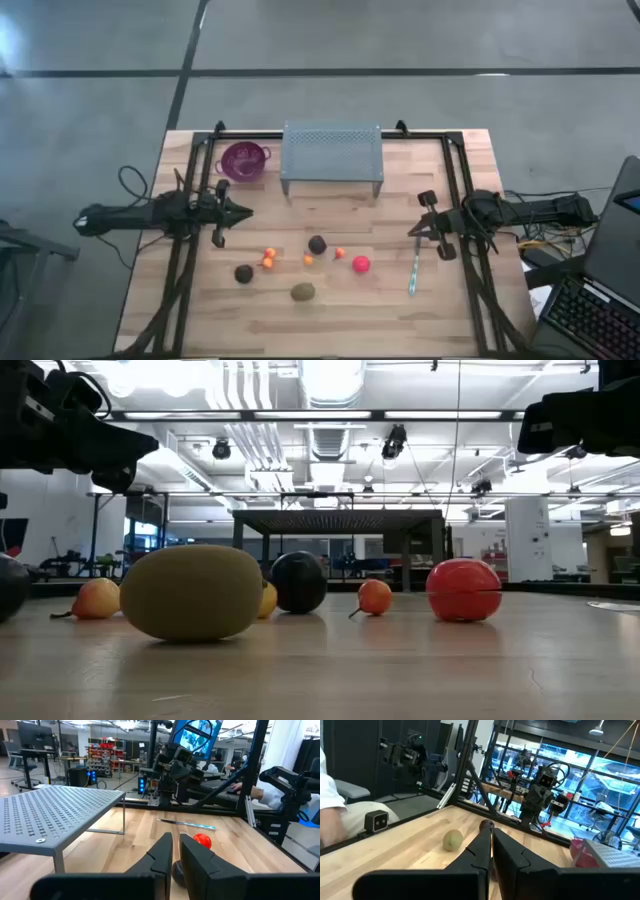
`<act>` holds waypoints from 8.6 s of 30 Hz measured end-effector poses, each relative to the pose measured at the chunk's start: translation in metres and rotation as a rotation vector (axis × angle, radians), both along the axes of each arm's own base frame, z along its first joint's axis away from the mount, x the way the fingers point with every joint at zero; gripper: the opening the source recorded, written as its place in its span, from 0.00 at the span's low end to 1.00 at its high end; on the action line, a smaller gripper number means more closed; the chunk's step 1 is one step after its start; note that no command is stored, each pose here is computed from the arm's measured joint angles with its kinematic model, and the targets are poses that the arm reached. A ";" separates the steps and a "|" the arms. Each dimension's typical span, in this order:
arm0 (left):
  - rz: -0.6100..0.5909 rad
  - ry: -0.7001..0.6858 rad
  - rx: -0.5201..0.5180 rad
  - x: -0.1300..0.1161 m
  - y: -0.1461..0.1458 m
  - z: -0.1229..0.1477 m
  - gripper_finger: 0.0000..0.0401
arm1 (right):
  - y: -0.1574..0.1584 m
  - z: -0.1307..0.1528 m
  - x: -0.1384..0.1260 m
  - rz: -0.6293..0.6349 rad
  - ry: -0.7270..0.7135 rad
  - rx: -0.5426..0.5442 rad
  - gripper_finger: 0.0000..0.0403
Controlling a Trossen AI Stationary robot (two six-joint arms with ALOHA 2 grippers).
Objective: Pick & Place Fruit
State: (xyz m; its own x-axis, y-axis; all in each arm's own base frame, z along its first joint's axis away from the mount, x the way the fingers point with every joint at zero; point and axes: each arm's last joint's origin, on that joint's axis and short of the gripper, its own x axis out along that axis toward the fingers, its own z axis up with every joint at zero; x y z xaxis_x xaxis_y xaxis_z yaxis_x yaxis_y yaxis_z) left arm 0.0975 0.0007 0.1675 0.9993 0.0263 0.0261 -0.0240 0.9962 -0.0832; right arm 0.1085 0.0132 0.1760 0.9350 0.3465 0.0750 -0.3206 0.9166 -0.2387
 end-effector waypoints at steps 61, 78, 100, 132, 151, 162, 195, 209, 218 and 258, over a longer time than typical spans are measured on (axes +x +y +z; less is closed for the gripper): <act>0.000 -0.001 0.000 0.000 0.000 0.000 0.10 | -0.004 0.020 0.072 -0.234 0.073 0.175 0.03; 0.011 -0.003 0.009 0.000 0.000 0.000 0.10 | -0.004 0.049 0.122 -0.354 0.467 0.259 0.22; 0.137 -0.042 0.095 0.000 0.004 0.005 0.10 | -0.005 0.047 0.129 -0.435 0.681 0.197 0.49; 0.656 0.383 0.052 0.018 0.017 0.063 0.52 | -0.025 0.045 0.085 -0.613 0.466 0.213 0.21; 0.682 0.776 0.045 0.054 0.019 0.095 0.50 | -0.029 0.035 0.091 -0.640 0.518 0.232 0.20; 0.650 0.850 0.036 0.061 0.026 0.110 0.49 | -0.029 0.035 0.091 -0.635 0.517 0.182 0.20; 0.668 1.286 -0.152 0.075 0.105 0.057 0.49 | -0.029 0.035 0.091 -0.634 0.518 0.186 0.24; 0.658 1.331 -0.145 0.086 0.115 0.042 0.49 | -0.029 0.033 0.090 -0.634 0.543 0.209 0.29; 0.658 1.300 -0.132 0.082 0.114 0.049 0.49 | -0.029 0.027 0.087 -0.652 0.611 0.248 0.34; 0.573 1.204 -0.176 0.073 0.107 0.101 0.49 | -0.041 0.043 0.093 -0.678 0.424 0.193 0.45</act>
